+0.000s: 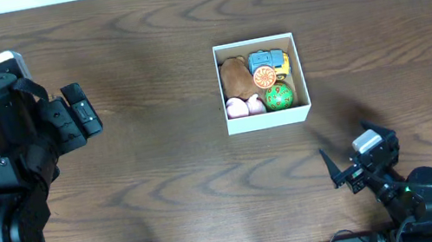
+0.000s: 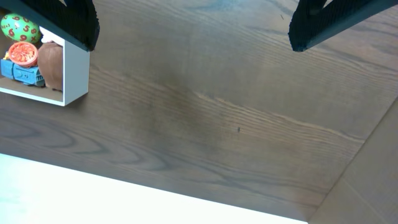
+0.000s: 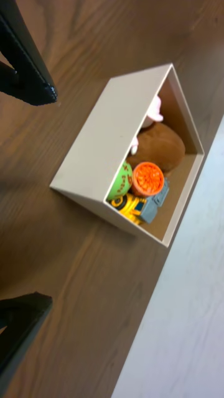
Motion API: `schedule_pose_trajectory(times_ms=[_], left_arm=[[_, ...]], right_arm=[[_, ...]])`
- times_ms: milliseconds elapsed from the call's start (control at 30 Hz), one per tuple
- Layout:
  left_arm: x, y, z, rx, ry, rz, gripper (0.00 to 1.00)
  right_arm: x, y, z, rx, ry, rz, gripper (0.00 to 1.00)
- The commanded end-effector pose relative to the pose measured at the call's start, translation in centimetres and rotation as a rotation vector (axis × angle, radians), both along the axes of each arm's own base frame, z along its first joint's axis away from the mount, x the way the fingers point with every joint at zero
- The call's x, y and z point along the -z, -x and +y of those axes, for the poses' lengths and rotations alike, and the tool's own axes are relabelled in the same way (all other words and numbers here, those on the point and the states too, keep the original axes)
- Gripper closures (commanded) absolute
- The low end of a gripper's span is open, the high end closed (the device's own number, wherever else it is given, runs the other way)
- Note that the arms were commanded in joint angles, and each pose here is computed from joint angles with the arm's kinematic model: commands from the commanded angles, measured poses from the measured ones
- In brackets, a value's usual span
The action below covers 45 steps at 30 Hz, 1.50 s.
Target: Pack container
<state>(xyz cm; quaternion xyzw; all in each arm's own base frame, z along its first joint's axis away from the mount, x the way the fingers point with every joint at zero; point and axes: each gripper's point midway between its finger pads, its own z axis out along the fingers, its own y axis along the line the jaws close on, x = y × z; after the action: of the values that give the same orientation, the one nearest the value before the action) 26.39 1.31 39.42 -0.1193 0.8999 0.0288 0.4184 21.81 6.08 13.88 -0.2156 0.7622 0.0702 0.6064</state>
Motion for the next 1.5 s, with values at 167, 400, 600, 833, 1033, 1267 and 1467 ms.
schedule_pose_trajectory(times_ms=[167, 400, 600, 833, 1033, 1267, 1467], left_arm=[[-0.2, 0.0, 0.4, -0.026, 0.000, -0.006, 0.02], [-0.2, 0.0, 0.4, -0.026, 0.000, -0.006, 0.02], [-0.2, 0.0, 0.4, -0.026, 0.000, -0.006, 0.02], [-0.2, 0.0, 0.4, -0.026, 0.000, -0.005, 0.02], [-0.4, 1.0, 1.1, -0.042, -0.022, -0.006, 0.02], [-1.8, 3.2, 2.9, -0.122, -0.003, -0.193, 0.02], [0.8, 3.4, 2.9, -0.120, 0.014, -0.350, 0.02]], right_arm=[[0.1, -0.2, -0.5, 0.030, -0.003, -0.003, 0.01], [0.1, -0.2, -0.5, 0.030, -0.003, -0.003, 0.01], [0.1, -0.2, -0.5, 0.030, -0.003, -0.003, 0.01], [0.1, -0.2, -0.5, 0.030, -0.003, -0.003, 0.01], [0.1, -0.2, -0.5, 0.030, -0.003, -0.003, 0.01], [0.1, -0.2, -0.5, 0.030, -0.003, -0.003, 0.01], [0.1, -0.2, -0.5, 0.030, -0.003, -0.003, 0.01]])
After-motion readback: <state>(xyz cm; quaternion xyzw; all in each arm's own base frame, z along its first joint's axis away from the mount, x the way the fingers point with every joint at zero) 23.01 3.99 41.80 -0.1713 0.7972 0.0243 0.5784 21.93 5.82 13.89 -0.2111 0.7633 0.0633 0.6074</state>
